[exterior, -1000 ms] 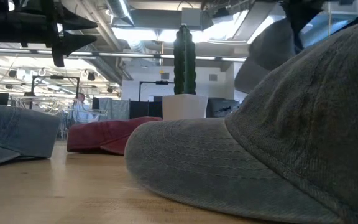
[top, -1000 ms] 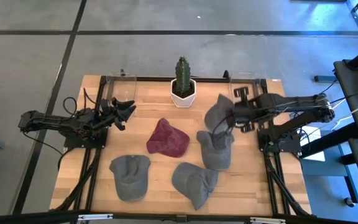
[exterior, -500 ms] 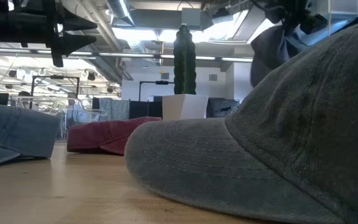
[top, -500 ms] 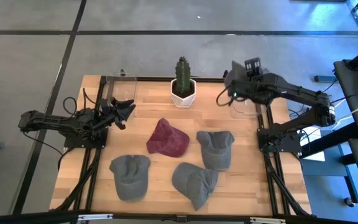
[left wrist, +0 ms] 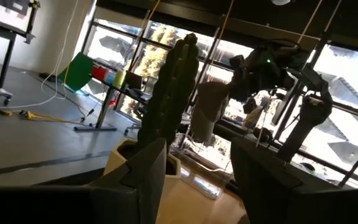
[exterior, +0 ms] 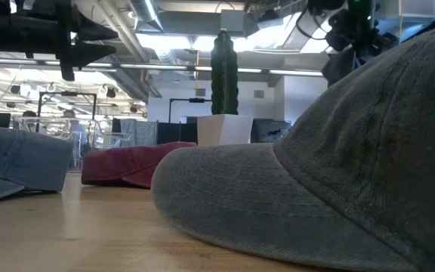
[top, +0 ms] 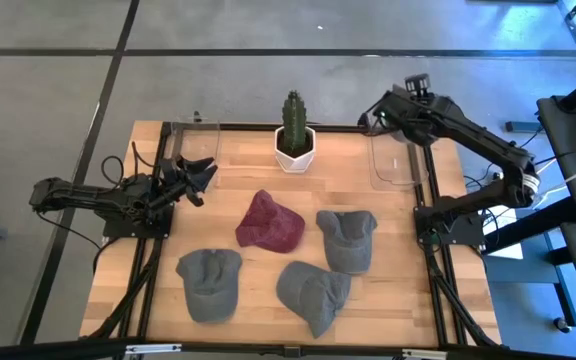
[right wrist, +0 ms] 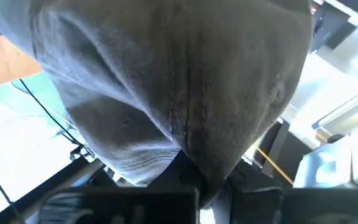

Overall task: Pick & Place hat
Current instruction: Put the gray cap into the right transparent bin

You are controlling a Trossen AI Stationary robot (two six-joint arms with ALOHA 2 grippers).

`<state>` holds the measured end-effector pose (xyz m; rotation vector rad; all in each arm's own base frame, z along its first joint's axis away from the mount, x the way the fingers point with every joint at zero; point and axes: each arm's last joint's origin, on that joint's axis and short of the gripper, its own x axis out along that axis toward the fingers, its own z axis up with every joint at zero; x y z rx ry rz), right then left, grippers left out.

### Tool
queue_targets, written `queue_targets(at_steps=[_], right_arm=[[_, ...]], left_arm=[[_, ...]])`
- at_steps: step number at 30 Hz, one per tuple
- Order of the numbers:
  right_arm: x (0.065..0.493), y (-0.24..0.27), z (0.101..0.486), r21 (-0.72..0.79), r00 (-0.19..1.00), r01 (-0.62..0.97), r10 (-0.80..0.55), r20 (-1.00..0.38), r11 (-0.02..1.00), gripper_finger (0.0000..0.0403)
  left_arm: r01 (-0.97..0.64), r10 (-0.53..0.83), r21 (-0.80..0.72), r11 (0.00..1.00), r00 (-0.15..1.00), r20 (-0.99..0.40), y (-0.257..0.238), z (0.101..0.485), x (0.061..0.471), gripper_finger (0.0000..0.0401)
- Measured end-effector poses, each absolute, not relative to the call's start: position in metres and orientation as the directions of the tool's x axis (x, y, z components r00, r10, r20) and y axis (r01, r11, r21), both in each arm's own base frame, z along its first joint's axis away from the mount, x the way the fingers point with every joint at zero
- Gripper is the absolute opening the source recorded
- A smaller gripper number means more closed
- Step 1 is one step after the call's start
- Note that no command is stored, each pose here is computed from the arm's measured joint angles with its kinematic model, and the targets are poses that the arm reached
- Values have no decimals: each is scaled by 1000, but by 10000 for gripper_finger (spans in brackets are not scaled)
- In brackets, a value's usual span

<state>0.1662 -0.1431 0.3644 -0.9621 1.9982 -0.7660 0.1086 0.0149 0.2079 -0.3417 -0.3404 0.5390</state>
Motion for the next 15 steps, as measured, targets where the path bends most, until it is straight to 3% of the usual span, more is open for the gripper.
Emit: queue_targets(at_steps=[15], right_arm=[[180, -175, 307, -626, -476, -496, -792, -383, 601, 10]], left_arm=[[-449, 552, -382, 808, 804, 223, 15, 208, 109, 175]])
